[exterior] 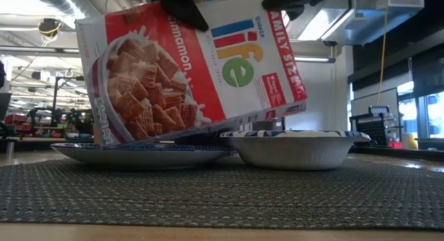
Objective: Arrange a breakfast setting
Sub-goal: Pour the cereal into the blue patterned bowl from the cereal box
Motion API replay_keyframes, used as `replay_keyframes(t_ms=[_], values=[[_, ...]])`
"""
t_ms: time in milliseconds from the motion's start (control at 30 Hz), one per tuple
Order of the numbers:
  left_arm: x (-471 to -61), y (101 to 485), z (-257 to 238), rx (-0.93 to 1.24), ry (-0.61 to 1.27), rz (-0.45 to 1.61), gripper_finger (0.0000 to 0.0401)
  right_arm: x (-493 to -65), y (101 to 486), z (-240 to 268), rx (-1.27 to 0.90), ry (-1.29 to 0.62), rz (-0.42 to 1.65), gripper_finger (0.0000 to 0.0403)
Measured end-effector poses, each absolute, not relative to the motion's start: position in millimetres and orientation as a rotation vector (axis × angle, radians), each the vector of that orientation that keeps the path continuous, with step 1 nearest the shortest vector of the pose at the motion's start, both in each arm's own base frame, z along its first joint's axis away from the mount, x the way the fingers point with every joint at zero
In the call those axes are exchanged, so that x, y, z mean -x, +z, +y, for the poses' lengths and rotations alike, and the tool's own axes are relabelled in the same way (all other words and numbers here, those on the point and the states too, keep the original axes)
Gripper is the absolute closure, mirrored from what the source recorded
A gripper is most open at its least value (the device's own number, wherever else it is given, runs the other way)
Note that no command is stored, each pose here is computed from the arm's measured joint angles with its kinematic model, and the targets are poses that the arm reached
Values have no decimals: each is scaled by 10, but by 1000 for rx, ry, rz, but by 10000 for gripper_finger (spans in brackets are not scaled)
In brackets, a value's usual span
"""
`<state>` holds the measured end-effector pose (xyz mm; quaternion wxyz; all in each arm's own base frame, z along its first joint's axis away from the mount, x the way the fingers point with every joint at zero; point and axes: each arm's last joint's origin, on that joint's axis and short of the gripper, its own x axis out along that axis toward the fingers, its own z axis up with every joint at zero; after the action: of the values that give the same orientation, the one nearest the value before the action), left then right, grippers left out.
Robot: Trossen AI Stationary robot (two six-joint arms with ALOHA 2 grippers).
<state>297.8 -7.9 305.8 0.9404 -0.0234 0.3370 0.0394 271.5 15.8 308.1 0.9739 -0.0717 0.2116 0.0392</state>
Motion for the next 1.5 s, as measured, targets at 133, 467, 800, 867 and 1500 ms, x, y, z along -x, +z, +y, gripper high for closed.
replay_keyframes(t_ms=[133, 467, 800, 867, 1500], values=[[-2979, 3057, -86, 29, 72, 689, 398, -2715, 3081, 157, 71, 63, 429, 397], [-2727, 3315, -90, -18, 103, 615, 399, -2514, 3463, 100, 96, -100, 356, 266], [-2230, 3715, -44, -73, 164, 470, 400, -2220, 3552, 55, 137, -186, 403, 166], [-2136, 3782, -39, -84, 167, 439, 400, -2229, 3519, 56, 147, -183, 401, 161], [-1861, 3663, 9, -166, 161, 161, 401, -2400, 2362, -121, 117, -155, 12, 147]])
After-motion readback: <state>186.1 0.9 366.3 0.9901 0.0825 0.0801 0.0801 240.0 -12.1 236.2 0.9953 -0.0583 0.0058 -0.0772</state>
